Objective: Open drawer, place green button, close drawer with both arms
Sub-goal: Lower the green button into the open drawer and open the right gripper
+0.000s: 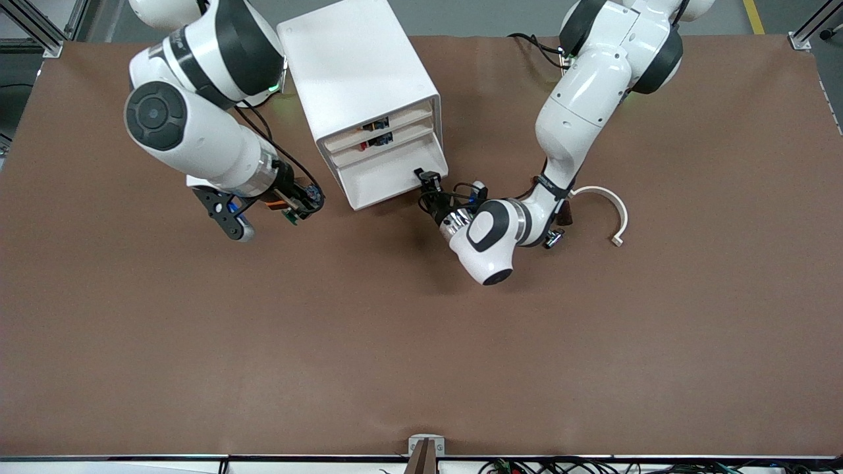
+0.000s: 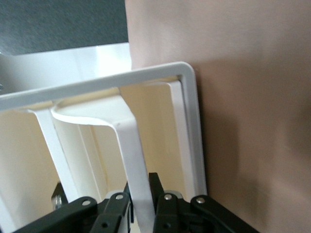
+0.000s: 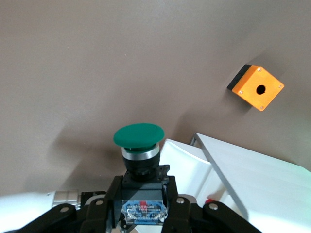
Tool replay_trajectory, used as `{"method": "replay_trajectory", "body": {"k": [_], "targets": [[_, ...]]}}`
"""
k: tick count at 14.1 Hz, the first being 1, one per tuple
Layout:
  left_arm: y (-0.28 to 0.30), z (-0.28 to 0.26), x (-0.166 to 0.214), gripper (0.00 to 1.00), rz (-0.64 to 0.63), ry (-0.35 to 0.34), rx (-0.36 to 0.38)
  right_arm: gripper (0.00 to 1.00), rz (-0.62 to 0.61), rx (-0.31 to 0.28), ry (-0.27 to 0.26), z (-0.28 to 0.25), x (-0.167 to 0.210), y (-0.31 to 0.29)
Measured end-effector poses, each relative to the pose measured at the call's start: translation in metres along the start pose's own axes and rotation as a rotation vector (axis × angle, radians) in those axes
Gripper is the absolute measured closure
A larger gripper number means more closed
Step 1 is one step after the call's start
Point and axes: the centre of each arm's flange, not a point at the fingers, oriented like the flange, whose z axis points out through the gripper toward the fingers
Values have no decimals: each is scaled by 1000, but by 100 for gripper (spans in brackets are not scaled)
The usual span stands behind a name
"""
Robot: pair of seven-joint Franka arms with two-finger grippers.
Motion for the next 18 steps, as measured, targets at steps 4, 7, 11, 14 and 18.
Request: {"method": "replay_trajectory", "body": {"k": [4,7,11,14,18], "targets": [[4,-28,2,82,2,-49,-33,61,37,29,43,29,-20,-10],[5,-35,3,81,1,-63,-43,61,60,73,61,57,-25,-14],[6,-38,1,62,24,-74,-62,61,83,129,81,95,-37,-15],[3,-47,-2,31,161,-83,-81,61,101,144,88,122,-50,-12],[-8,-82,-9,0,430,-117,-130,61,131,181,95,156,-84,-10]]}}
